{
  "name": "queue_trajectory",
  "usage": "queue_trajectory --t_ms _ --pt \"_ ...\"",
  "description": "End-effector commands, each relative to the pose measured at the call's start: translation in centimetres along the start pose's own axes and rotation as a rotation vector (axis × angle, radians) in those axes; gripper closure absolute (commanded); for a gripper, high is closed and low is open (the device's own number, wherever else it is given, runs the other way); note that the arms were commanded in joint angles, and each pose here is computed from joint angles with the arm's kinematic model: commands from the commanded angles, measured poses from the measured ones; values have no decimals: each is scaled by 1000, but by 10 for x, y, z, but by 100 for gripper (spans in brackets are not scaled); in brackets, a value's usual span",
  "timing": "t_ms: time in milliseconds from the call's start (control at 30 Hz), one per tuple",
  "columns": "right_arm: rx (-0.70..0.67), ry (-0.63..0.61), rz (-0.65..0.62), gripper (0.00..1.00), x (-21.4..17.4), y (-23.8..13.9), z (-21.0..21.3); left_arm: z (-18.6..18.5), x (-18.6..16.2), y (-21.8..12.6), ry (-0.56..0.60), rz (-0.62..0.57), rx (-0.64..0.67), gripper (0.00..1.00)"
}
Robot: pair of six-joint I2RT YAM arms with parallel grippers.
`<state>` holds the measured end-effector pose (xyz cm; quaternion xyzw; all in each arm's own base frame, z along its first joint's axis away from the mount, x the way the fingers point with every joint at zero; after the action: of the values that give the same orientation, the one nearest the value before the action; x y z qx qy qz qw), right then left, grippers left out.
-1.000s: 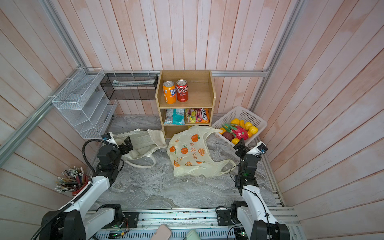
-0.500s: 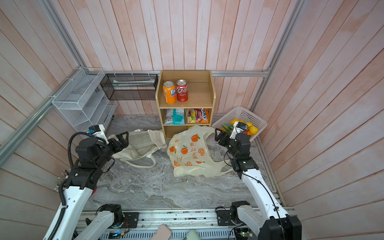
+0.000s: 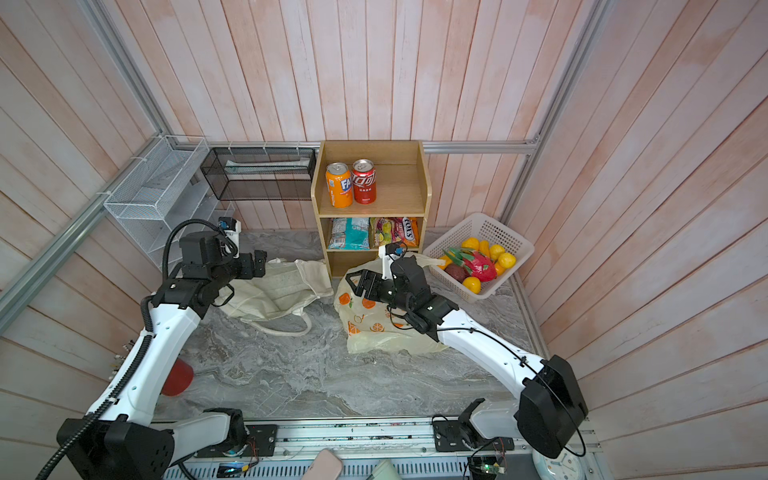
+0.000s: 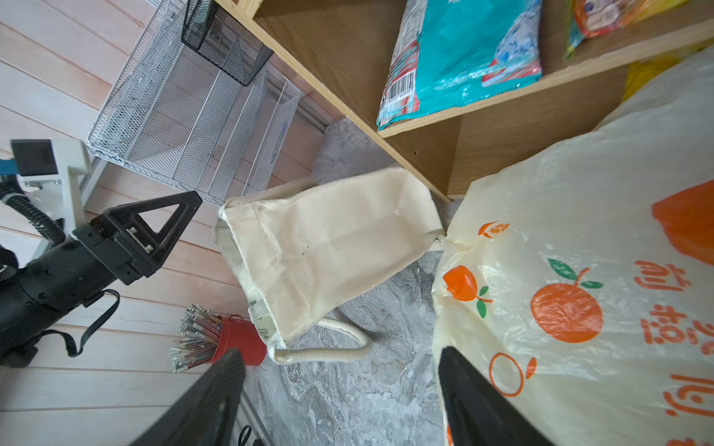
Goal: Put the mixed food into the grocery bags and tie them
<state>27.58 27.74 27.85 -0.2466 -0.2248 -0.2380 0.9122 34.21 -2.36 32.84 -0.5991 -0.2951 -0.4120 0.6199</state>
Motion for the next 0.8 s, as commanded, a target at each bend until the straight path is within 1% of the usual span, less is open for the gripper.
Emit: queue_trajectory --t_ms 0,100,200,367,633,767 --pt "56 38 30 18 -7 6 20 -11 4 -9 141 -19 -58 0" --pt "71 52 64 17 -20 17 26 -18 -6 -7 182 2 -75 0" --pt "79 67 80 16 -29 30 32 -17 -14 -2 211 24 -51 0" --pt "84 89 85 16 -33 52 41 -16 -18 5 232 38 -38 0" --pt "83 143 85 17 -36 82 43 -20 -26 12 239 62 -59 0" --pt "80 133 99 19 -44 92 46 -22 -32 16 227 76 -71 0"
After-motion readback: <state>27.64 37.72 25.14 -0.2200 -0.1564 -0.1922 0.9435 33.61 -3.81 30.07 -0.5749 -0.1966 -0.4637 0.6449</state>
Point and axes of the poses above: each gripper's point midway between its finger pads, its own y axis out along the fingers, its own z axis along the line the jaws close on, x = y × z, the point moved 5 cm from there along -y, back along the fingers, and after that the axes turned 3 degrees about y, right-handed, at the moved point
